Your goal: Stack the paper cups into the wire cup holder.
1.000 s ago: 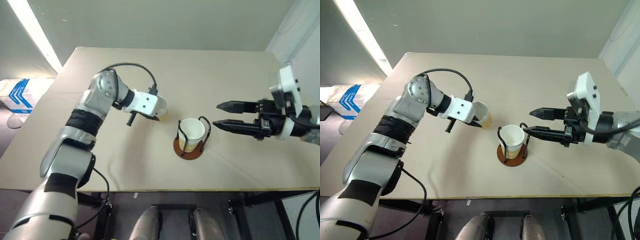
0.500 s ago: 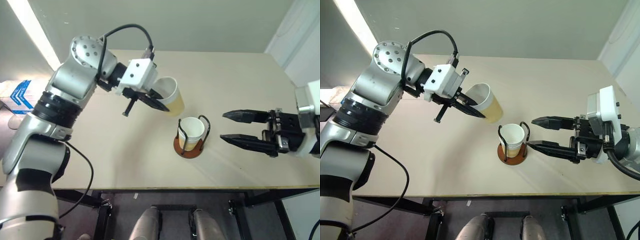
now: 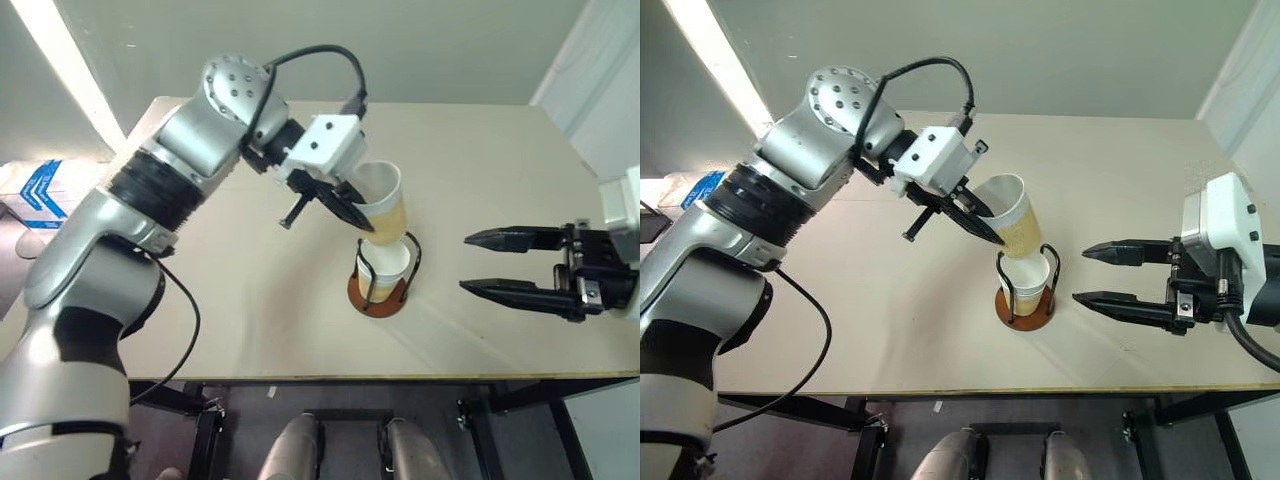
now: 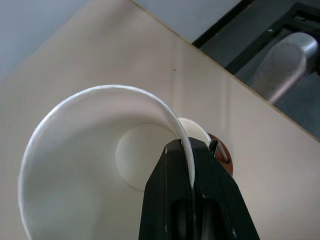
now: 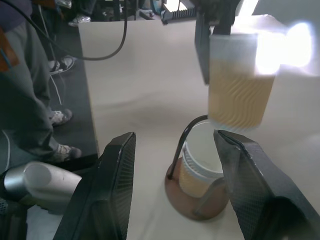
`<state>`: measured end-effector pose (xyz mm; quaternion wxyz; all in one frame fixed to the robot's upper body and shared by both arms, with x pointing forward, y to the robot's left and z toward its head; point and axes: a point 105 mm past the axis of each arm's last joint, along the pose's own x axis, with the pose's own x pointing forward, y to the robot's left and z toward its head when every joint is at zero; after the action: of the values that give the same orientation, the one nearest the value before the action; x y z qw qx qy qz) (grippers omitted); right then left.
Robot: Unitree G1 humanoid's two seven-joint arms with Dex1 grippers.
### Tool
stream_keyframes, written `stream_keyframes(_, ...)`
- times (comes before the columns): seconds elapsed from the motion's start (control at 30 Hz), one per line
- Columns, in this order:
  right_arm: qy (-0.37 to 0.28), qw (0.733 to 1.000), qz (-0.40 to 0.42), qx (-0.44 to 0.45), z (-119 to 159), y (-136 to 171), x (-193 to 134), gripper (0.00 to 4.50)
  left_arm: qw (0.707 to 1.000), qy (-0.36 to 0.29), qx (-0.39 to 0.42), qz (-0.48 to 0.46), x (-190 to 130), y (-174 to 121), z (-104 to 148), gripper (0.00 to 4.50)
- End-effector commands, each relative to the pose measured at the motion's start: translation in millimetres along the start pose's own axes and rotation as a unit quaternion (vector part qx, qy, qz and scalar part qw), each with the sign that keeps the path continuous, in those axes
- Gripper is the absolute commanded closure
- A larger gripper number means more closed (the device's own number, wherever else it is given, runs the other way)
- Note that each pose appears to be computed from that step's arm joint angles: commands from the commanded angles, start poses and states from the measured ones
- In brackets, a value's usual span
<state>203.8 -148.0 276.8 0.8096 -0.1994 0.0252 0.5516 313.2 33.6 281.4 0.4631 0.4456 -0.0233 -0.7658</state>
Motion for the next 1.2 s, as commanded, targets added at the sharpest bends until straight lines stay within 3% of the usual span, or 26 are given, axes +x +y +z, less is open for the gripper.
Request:
stream_keyframes(0.03, -0.035, 0.999, -0.025, -0.025, 19, -5, -5, 1.87, 0.999, -0.005, 0.025, -0.026, 3, 2, 11, 4.47)
stream_keyframes(0.37, -0.041, 0.998, -0.046, -0.022, 17, -6, -4, 1.87, 0.998, 0.022, 0.025, -0.055, 15, -2, -4, 4.47)
stream_keyframes(0.63, -0.038, 0.998, -0.046, -0.02, 13, -6, -3, 1.87, 0.997, 0.014, 0.04, -0.064, 25, 2, 2, 4.47)
stream_keyframes(0.87, -0.036, 0.998, -0.039, -0.015, 10, -7, -2, 1.87, 0.998, -0.011, 0.043, -0.032, 26, 20, 15, 2.18)
stream_keyframes(1.07, -0.043, 0.999, -0.025, 0.0, 5, -10, -1, 1.87, 0.997, -0.059, 0.028, 0.036, -2, 37, 40, 0.04)
stream_keyframes(1.2, -0.049, 0.999, -0.01, 0.009, 2, -15, 2, 1.87, 0.995, -0.077, 0.005, 0.065, -20, 32, 43, 0.04)
